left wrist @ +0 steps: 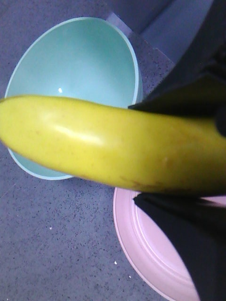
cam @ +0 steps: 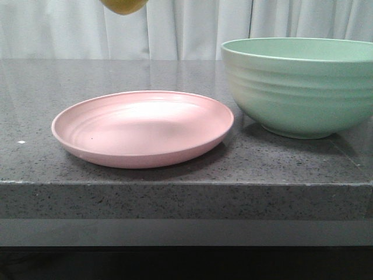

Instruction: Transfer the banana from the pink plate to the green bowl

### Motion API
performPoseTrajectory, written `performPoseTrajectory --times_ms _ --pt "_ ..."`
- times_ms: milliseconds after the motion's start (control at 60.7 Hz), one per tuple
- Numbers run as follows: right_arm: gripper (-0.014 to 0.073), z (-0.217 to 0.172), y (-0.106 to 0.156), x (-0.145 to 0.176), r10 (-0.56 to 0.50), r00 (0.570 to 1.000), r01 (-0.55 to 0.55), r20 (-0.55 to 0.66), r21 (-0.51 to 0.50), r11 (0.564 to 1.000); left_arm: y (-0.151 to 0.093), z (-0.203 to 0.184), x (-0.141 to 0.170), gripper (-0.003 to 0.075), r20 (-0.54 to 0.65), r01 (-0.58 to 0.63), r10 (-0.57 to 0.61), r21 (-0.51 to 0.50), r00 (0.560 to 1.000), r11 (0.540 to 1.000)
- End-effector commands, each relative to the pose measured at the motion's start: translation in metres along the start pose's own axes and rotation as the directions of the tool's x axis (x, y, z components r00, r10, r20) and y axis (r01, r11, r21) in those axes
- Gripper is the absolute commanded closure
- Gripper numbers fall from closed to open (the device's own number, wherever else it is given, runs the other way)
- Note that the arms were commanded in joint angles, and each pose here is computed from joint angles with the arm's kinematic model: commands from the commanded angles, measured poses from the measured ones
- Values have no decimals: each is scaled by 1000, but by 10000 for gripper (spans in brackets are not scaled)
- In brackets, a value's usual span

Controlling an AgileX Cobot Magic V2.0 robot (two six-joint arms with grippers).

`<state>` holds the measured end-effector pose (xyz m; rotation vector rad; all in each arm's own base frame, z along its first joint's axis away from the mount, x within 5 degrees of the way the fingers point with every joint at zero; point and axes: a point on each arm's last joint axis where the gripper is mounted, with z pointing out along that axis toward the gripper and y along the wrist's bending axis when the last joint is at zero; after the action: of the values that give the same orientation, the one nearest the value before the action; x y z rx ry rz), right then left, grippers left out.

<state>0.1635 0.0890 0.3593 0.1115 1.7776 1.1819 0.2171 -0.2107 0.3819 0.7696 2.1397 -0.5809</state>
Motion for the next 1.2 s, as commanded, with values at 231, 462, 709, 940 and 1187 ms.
performPoseTrajectory --times_ms 231,462,709,940,1187 --pt "-57 76 -2 -24 87 992 -103 -92 -180 978 -7 -22 -18 625 138 -5 2 20 990 1000" --pt "-56 100 -2 -28 89 982 -129 -164 -252 959 -7 -21 -18 625 137 -4 2 20 991 1000" --pt "275 101 -2 -28 88 982 -129 -166 -255 958 -7 -21 -18 625 137 -4 2 20 991 1000" --pt "507 101 -2 -28 88 982 -129 -166 -255 958 -7 -21 -18 619 137 -4 2 20 991 1000" --pt "505 101 -3 -30 85 984 -123 -158 -248 961 -7 -21 -18 295 137 -4 2 20 991 1000"
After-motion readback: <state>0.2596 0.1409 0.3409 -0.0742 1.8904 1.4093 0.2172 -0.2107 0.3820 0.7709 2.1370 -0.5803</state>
